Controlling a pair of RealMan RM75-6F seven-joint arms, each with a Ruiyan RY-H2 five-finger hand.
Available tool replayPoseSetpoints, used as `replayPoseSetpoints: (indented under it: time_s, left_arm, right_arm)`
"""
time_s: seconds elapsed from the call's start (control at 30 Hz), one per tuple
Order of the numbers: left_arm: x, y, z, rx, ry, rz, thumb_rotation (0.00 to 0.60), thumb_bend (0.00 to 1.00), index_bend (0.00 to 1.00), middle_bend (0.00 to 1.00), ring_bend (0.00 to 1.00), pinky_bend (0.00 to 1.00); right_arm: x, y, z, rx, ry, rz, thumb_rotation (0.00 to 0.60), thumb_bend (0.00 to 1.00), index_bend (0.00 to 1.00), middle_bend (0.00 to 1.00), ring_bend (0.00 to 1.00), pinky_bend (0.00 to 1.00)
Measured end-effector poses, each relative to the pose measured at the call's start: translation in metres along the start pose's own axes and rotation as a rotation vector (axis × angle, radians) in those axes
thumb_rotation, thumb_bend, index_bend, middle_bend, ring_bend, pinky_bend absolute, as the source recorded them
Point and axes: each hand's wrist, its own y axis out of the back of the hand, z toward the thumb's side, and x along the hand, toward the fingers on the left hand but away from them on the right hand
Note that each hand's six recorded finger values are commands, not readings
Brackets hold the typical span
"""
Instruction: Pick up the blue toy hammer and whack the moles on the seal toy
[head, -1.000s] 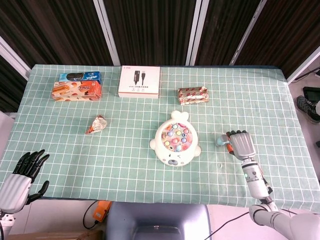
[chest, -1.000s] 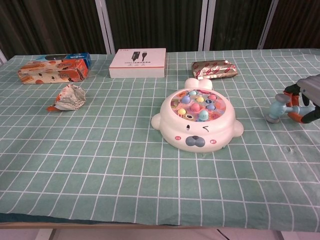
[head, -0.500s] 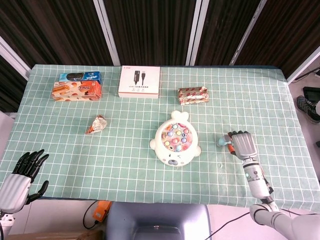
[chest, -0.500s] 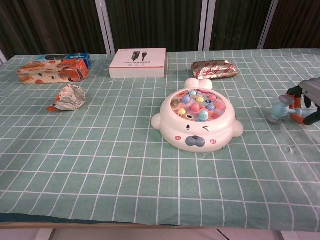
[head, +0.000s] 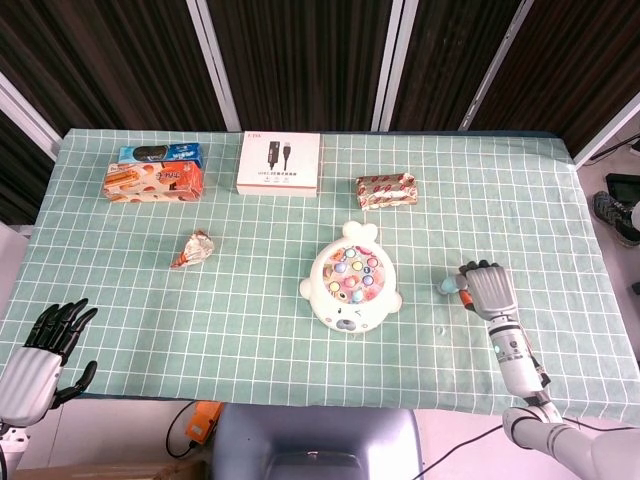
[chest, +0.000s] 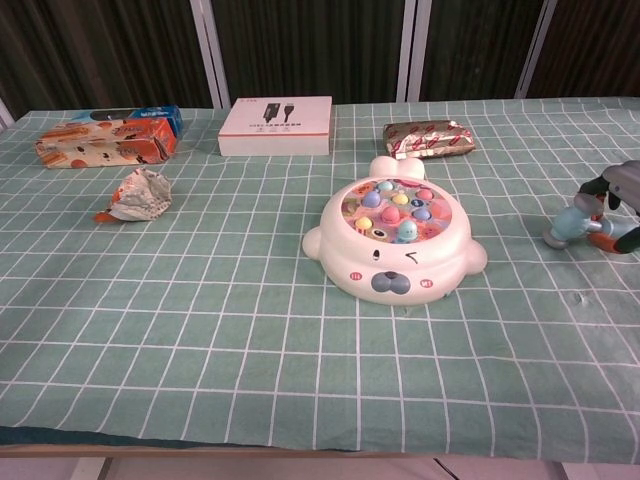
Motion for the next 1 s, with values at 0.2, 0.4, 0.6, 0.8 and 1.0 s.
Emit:
replayPoseSetpoints:
  time_s: [0.2,0.4,0.6,0.8,1.0]
  left_arm:
    - [-0.0006,0.0004,0.0005,-0.001,-0.002,0.002,0.600,0.42,0.00,0.00,0.00,0.02]
    - [-0.0007,0.0004,0.0007,-0.001,-0.003,0.002,0.600,0.42,0.00,0.00,0.00,0.02]
    - [-0.0004,-0.0001,0.0010,0.001,-0.004,0.001,0.600,0.42,0.00,0.00,0.00,0.02]
    - [-0.0003,-0.0001,0.0009,0.003,-0.003,0.002,0.600,0.42,0.00,0.00,0.00,0.02]
    - [-0.0005,-0.0004,0.0012,0.003,-0.003,0.001,0.600,0.42,0.00,0.00,0.00,0.02]
  right_arm:
    - [0.0001,0.0011,-0.0019,0.003,-0.007,0.000,0.600,0.48,0.75,0.49,0.43,0.63]
    - [-0.0003,0.0016,-0.0047,-0.002,-0.016,0.004,0.600,0.48,0.72,0.48,0.43,0.63]
    - [-0.0029,0.0027,-0.0074,-0.020,-0.029,0.007,0.600,0.48,0.71,0.47,0.43,0.63]
    - [-0.0049,0.0036,-0.0083,-0.027,-0.033,0.013,0.600,0.48,0.68,0.46,0.43,0.63]
    - [-0.0056,0.0025,-0.0093,-0.029,-0.039,0.022,0.600,0.48,0.64,0.46,0.42,0.63]
